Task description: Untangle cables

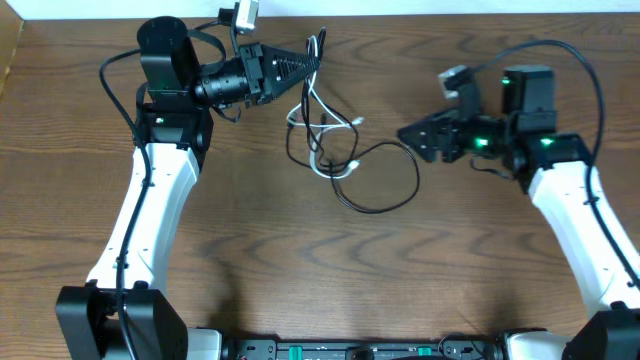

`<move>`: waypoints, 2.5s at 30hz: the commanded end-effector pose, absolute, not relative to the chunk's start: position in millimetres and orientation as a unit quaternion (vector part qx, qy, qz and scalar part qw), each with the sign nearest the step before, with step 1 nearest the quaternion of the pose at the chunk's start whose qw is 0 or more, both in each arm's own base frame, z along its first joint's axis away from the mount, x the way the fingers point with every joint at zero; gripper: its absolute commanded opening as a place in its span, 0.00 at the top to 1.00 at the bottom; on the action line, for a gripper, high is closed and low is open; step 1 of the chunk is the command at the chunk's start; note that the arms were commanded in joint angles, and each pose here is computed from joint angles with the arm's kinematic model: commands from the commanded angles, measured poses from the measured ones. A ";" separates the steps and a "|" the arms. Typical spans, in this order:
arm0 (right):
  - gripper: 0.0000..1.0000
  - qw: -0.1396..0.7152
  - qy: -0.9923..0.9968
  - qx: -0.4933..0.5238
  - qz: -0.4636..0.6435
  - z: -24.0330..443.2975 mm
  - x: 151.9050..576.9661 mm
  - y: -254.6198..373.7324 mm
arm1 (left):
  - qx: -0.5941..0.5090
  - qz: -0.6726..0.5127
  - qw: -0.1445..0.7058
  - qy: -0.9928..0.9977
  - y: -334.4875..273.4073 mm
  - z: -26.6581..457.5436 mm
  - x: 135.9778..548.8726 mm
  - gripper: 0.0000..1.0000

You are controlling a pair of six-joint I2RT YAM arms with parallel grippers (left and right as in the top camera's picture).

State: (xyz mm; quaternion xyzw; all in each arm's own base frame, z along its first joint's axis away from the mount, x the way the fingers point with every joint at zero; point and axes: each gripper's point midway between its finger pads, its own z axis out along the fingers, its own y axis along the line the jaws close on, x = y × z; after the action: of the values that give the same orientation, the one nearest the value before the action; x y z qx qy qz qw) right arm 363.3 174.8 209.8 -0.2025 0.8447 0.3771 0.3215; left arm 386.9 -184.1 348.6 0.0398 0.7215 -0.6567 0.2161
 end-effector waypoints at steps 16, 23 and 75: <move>0.31 0.360 0.837 -0.198 0.362 190.8 400.0 251.1 | 0.051 -0.680 0.162 0.713 -218.3 366.8 360.5 0.93; 0.43 0.364 0.834 -0.189 0.369 170.4 418.1 259.7 | 0.051 -0.680 0.162 0.713 -218.3 366.8 360.5 0.91; 0.99 0.415 0.859 0.070 0.293 357.1 312.3 74.7 | -0.119 -0.044 0.265 0.956 -47.7 160.5 388.4 0.93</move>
State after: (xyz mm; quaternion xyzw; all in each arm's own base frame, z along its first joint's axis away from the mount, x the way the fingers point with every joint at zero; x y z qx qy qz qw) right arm 319.2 75.5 332.9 0.0876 0.8680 0.2851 0.3970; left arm 381.4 -89.2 155.9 -0.0961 0.9572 -0.1567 0.2237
